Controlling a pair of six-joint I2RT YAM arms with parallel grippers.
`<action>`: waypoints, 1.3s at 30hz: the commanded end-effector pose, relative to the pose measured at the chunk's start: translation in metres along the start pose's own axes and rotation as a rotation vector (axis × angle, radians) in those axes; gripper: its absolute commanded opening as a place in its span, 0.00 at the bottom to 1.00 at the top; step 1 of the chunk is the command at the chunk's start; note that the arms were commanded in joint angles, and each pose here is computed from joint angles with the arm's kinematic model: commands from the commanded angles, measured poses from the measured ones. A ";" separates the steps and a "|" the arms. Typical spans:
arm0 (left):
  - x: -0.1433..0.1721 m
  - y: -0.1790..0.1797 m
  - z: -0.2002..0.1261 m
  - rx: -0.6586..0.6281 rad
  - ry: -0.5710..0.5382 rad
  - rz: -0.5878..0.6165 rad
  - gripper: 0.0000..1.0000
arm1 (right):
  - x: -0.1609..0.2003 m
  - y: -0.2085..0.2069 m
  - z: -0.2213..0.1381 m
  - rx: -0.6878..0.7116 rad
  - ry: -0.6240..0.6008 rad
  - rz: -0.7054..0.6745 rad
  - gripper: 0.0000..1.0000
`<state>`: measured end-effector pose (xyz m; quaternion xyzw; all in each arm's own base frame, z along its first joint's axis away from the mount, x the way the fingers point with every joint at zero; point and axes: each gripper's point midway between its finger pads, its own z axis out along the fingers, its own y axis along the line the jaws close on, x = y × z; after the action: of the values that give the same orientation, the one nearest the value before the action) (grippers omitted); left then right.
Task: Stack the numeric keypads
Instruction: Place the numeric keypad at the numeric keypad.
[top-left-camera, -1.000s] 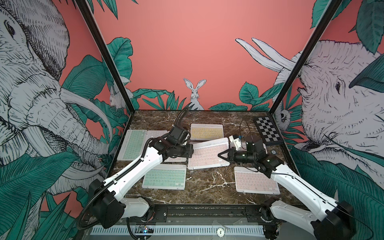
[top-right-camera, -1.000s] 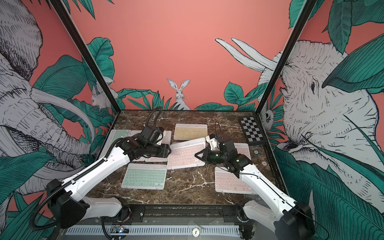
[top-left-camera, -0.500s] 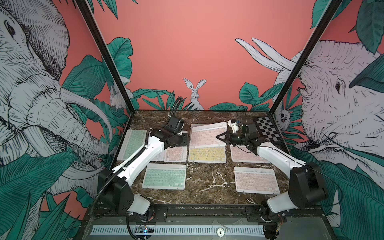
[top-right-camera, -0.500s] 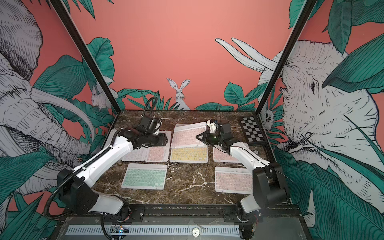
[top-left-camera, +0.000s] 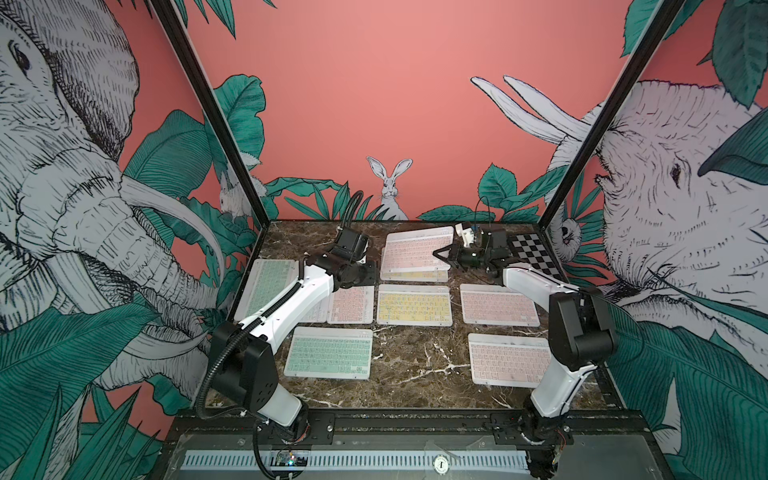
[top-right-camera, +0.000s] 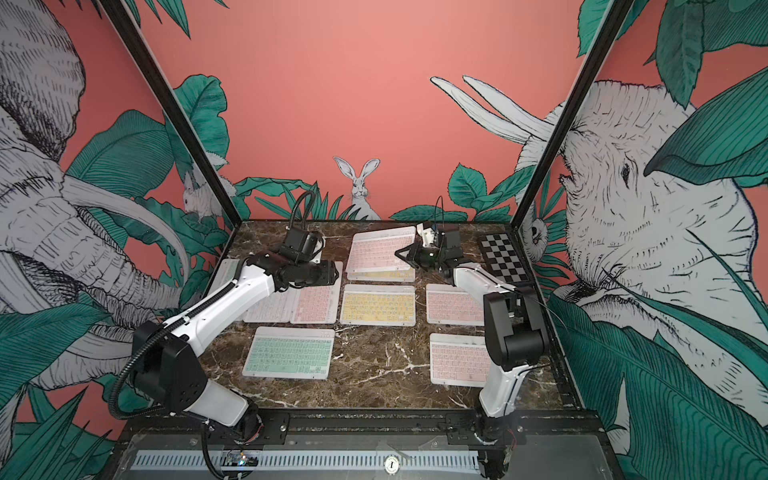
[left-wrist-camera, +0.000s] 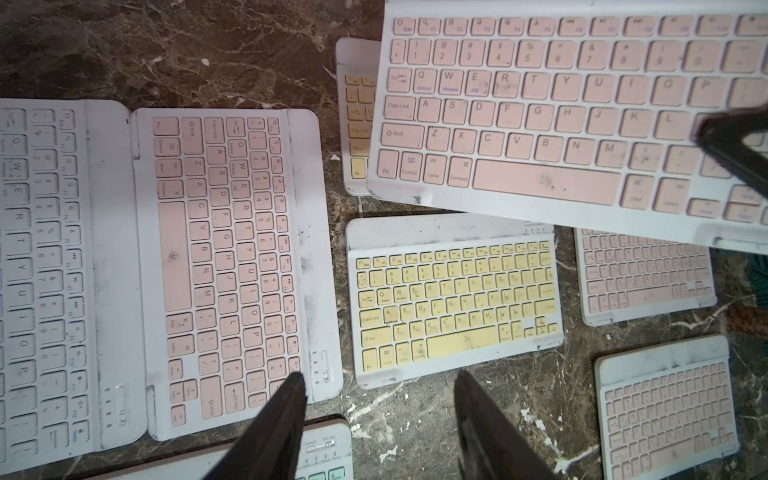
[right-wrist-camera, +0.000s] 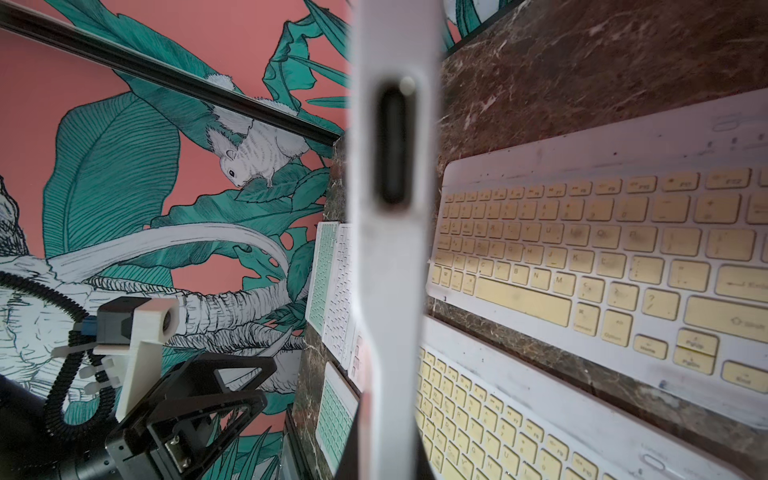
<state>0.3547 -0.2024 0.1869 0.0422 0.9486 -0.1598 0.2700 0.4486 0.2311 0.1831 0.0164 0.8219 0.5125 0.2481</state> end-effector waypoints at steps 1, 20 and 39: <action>-0.016 -0.004 -0.011 0.009 -0.053 0.015 0.59 | -0.020 0.019 0.003 -0.107 -0.009 -0.086 0.00; -0.011 0.001 -0.002 -0.018 -0.023 0.016 0.59 | -0.030 -0.019 0.043 -0.217 0.139 -0.007 0.00; -0.009 0.004 0.005 -0.038 0.000 0.023 0.59 | -0.028 -0.054 0.033 -0.211 0.196 0.041 0.00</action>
<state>0.3625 -0.2025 0.1779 0.0481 0.9520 -0.1451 0.2651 0.4971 0.2244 0.1261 -0.0083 0.7946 0.5894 0.1453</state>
